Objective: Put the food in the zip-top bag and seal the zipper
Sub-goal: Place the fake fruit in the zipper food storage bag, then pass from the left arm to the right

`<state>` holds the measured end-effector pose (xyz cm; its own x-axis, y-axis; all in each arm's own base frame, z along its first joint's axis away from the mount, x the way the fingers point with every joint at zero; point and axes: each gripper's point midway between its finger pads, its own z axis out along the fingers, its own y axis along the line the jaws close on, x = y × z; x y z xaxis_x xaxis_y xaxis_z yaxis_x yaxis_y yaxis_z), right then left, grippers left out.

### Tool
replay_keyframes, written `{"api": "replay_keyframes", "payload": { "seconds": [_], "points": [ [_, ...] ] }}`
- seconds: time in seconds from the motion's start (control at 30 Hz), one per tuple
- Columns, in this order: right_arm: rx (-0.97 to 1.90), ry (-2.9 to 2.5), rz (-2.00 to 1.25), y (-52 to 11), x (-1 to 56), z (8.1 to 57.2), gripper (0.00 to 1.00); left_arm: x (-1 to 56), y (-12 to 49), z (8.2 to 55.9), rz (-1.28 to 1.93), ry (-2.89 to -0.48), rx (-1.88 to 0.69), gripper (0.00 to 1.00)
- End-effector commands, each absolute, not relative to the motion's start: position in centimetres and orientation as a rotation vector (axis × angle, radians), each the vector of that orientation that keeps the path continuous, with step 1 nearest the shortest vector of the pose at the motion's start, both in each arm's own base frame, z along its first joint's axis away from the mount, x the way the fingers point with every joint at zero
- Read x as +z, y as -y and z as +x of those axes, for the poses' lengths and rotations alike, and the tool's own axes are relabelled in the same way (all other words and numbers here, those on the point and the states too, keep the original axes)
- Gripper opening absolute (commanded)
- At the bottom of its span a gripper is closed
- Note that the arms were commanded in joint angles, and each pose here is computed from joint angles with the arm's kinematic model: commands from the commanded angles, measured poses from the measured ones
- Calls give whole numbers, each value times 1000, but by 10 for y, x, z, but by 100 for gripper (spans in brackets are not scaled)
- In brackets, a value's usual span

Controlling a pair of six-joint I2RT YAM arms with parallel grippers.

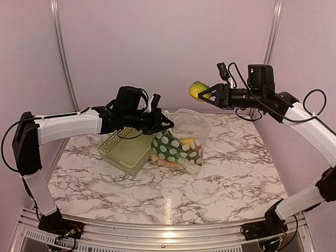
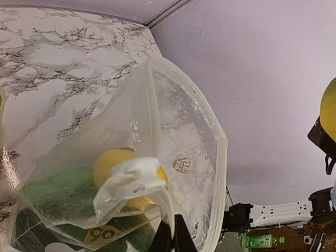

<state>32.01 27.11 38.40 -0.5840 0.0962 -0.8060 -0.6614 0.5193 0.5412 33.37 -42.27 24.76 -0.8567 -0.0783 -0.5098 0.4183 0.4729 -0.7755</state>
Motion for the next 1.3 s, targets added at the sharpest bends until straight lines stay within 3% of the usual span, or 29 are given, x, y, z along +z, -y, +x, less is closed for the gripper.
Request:
{"api": "replay_keyframes", "payload": {
  "seconds": [0.0, 0.33, 0.4, 0.47, 0.5, 0.7, 0.8, 1.07, 1.27],
  "points": [
    [1031, -2094, -570, -284, 339, 307, 23, 254, 430, 343, 308, -2238, -1319, 0],
    [879, -2274, -665, -306, 273, 331, 26, 243, 427, 347, 367, -2291, -1243, 0],
    [858, -2316, -697, -310, 264, 332, 38, 242, 424, 347, 371, -2292, -1234, 0],
    [852, -2326, -718, -311, 269, 331, 64, 238, 420, 349, 371, -2302, -1229, 0],
    [839, -2320, -717, -309, 276, 331, 71, 236, 419, 350, 368, -2306, -1233, 0],
    [813, -2327, -754, -302, 296, 322, 91, 239, 421, 353, 385, -2296, -1240, 0],
    [788, -2314, -825, -308, 291, 311, 88, 240, 420, 354, 391, -2299, -1234, 0],
    [696, -2169, -1043, -331, 288, 305, 63, 239, 417, 352, 381, -2308, -1249, 0],
    [545, -2123, -1211, -343, 269, 298, 61, 237, 416, 349, 387, -2324, -1266, 0]
  ]
}}
